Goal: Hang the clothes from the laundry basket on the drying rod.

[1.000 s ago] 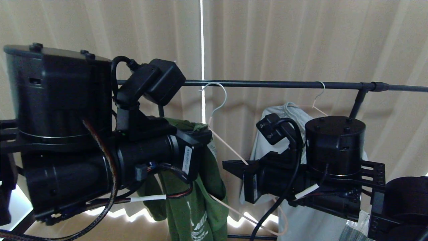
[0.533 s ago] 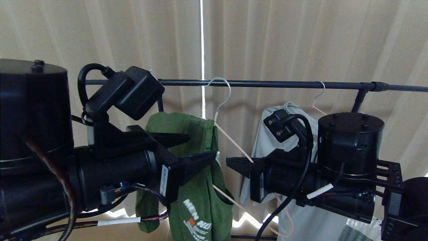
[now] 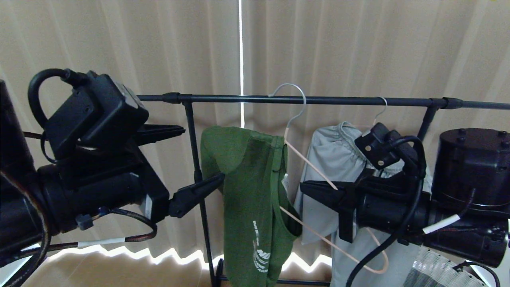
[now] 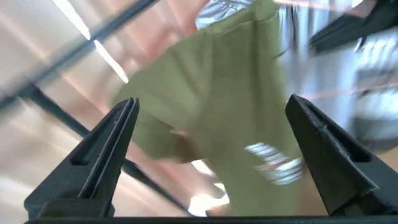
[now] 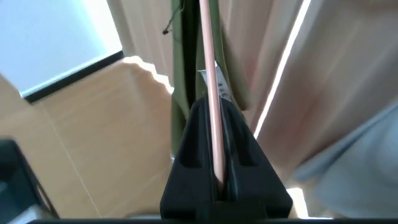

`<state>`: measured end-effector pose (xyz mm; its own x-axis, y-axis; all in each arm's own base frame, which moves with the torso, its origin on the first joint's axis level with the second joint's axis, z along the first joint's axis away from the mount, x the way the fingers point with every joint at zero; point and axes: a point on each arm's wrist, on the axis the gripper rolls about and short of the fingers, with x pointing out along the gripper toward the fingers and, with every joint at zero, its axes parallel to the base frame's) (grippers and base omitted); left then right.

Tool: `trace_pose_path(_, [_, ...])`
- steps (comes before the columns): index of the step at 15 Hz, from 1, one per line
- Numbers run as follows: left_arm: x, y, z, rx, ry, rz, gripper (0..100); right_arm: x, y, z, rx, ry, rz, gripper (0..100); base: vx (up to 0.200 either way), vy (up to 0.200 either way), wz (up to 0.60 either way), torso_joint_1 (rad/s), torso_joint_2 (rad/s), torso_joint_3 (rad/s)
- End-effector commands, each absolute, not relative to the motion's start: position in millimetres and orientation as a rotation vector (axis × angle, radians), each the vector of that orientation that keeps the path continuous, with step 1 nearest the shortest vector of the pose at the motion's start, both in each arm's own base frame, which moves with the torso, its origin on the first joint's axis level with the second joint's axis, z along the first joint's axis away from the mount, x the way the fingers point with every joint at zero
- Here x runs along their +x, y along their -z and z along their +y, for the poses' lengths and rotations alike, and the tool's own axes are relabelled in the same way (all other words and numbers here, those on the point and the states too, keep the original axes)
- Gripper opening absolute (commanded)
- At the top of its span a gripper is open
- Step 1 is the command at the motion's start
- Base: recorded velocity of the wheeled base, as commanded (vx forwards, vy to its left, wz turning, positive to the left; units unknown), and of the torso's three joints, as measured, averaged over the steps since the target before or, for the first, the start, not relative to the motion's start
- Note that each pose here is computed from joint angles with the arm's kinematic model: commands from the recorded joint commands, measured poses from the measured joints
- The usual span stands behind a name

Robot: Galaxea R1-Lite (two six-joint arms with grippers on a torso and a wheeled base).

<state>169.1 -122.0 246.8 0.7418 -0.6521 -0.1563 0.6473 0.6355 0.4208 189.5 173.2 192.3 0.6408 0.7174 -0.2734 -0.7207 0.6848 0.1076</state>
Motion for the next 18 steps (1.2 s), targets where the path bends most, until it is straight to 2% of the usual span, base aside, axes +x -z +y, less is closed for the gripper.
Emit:
trace_pose_path(1, [176,-240,-107,0.555,0.744,-0.026,100,178,-201,164,-0.021,-0.864,0.270,0,0.000,0.000,0.00,0.000,0.00,0.000])
trace_pose_path(3, [179,-238,-104,0.667,0.809,-0.086,100,175,-202,162,-0.033,-0.895,0.262,0,0.000,0.000,0.00,0.000,0.00,0.000])
trace_pose_path(4, [179,-238,-104,0.667,0.809,-0.086,100,175,-202,162,-0.033,-0.895,0.262,0,0.000,0.000,0.00,0.000,0.00,0.000])
trace_pose_path(5, [182,-239,-106,0.740,0.814,-0.122,100,173,-202,164,-0.053,-0.922,0.256,0,0.000,0.000,0.00,0.000,0.00,0.000])
trace_pose_path(14, [201,-237,-115,0.763,0.816,-0.109,100,157,-199,185,-0.072,-1.075,0.264,0,0.000,0.000,0.00,0.000,0.00,0.000])
trace_pose_path(15, [200,-237,-115,0.762,0.816,-0.109,0,156,-199,186,-0.072,-1.081,0.262,0,0.000,0.000,0.00,0.000,0.00,0.000])
trace_pose_path(18, [200,-238,-114,0.762,0.813,-0.112,0,154,-199,187,-0.073,-1.087,0.264,0,0.000,0.000,0.00,0.000,0.00,0.000])
